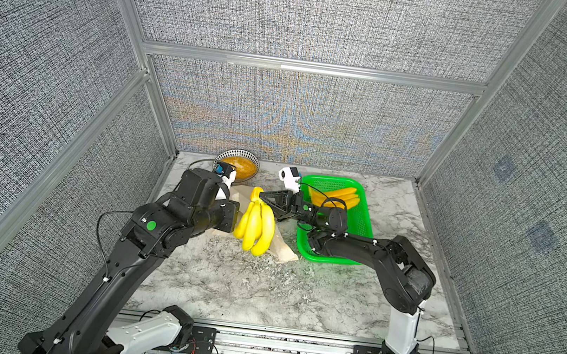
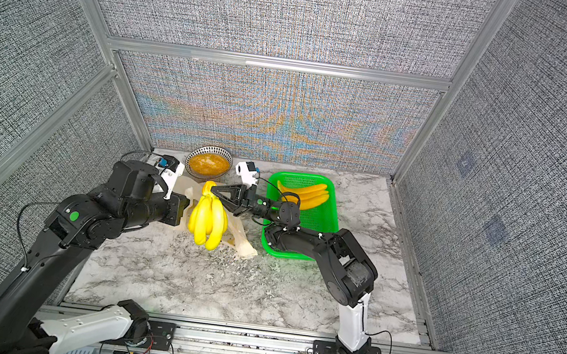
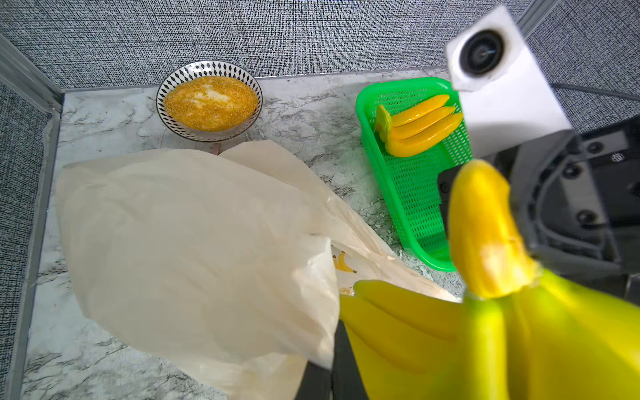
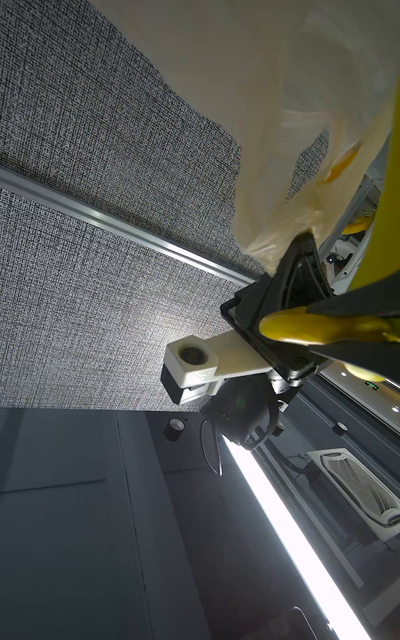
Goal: Place the banana into a plastic bag & tie a knot
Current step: Place the banana into the plastic bag, then pick up the banana from the basket.
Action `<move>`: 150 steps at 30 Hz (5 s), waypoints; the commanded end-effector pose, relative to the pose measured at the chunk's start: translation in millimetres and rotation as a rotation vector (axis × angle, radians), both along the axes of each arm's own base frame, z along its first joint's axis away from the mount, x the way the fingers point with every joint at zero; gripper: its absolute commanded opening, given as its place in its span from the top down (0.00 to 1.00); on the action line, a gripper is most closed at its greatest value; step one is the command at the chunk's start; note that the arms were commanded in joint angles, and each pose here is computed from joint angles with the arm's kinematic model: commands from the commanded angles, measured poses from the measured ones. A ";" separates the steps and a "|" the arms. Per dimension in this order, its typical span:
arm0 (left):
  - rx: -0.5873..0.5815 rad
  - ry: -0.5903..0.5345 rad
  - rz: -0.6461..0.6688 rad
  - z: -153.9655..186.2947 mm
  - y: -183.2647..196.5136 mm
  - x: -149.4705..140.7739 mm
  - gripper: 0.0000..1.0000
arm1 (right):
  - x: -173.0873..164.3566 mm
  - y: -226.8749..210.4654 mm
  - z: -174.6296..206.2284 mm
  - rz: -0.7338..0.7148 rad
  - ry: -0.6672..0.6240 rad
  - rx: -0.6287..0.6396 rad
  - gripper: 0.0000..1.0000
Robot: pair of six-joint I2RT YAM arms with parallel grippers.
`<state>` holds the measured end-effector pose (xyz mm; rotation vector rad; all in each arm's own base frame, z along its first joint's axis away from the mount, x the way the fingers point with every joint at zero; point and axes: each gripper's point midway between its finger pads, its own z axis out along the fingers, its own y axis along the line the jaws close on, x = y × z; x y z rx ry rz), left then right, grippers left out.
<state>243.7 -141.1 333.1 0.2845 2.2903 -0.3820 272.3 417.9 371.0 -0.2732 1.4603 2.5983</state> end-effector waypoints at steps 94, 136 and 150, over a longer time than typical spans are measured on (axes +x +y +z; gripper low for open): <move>-0.191 -0.007 -0.108 24.5 -32.2 -5.2 1.00 | 243.7 -179.2 -214.1 -0.844 -0.575 -1.780 0.21; -0.160 -0.021 -0.081 30.5 -32.2 8.5 1.00 | 195.1 -170.9 -84.9 -0.960 -0.658 -1.587 1.00; -0.144 -0.033 -0.060 28.9 -29.3 13.6 1.00 | -10.1 -133.0 96.8 -0.583 -0.651 -0.448 1.00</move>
